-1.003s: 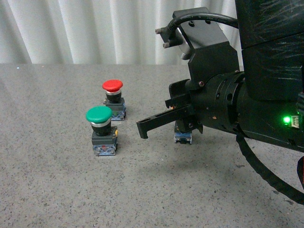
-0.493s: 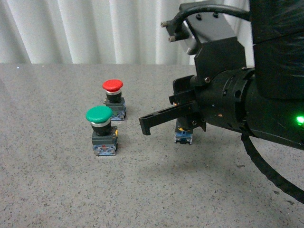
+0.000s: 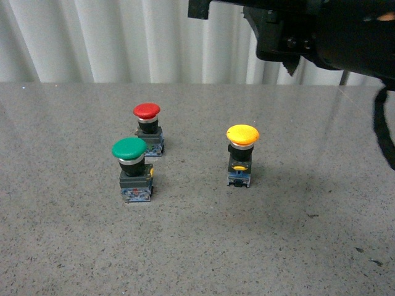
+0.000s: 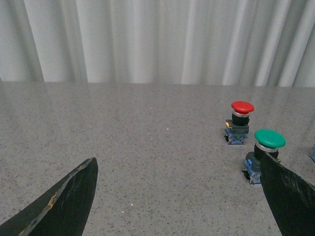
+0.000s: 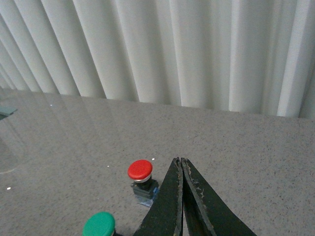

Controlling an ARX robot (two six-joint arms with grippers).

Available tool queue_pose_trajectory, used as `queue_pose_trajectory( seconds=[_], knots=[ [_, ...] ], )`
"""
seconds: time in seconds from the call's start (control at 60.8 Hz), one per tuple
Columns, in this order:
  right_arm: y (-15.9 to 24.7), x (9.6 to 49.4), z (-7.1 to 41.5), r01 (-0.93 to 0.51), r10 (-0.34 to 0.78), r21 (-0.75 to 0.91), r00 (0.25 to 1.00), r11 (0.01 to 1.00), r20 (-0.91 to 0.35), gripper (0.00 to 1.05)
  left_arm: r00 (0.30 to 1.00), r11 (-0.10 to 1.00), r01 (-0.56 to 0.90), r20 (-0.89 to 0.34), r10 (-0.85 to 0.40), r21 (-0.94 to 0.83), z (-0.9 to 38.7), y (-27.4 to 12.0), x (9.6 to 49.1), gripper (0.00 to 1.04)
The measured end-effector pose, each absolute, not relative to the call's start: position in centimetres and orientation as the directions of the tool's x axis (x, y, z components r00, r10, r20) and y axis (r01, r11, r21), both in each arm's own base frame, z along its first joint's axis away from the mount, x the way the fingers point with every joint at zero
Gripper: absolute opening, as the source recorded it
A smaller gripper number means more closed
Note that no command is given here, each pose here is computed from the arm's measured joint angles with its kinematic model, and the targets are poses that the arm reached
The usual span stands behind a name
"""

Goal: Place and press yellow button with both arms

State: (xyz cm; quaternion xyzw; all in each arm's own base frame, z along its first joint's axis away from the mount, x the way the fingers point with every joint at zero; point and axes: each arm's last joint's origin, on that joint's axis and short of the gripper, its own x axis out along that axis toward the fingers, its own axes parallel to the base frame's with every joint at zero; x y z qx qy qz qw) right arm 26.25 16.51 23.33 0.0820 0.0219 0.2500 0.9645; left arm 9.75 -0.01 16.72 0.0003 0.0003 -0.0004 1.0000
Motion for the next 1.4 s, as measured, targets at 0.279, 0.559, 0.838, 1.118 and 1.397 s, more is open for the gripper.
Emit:
queue_pose_trajectory(
  seconds=[0.279, 0.559, 0.838, 1.118, 1.397],
  knots=[
    [11.6, 20.2, 24.2, -0.454, 0.457, 0.217, 0.889, 0.864, 0.042, 0.02, 1.000, 1.000, 0.001, -0.001, -0.001, 0.001, 16.7, 0.0, 9.7, 0.98],
    [4.4, 15.2, 21.0, 0.010, -0.010, 0.032, 1.000, 0.999, 0.002, 0.02, 1.000, 1.000, 0.001, 0.000, -0.001, 0.001, 16.7, 0.0, 9.7, 0.98],
    [2.2, 13.6, 19.1, 0.005, -0.005, 0.012, 1.000, 1.000, -0.005, 0.02, 1.000, 1.000, 0.001, 0.000, -0.001, 0.001, 16.7, 0.0, 9.7, 0.98],
    [1.1, 12.5, 18.0, 0.004, -0.004, 0.007, 1.000, 1.000, -0.009, 0.02, 1.000, 1.000, 0.001, -0.001, -0.001, 0.001, 16.7, 0.0, 9.7, 0.98],
    [0.0, 11.8, 17.5, 0.003, -0.003, 0.006, 1.000, 1.000, 0.004, 0.02, 1.000, 1.000, 0.001, -0.001, -0.001, 0.001, 16.7, 0.0, 9.7, 0.98]
  ],
)
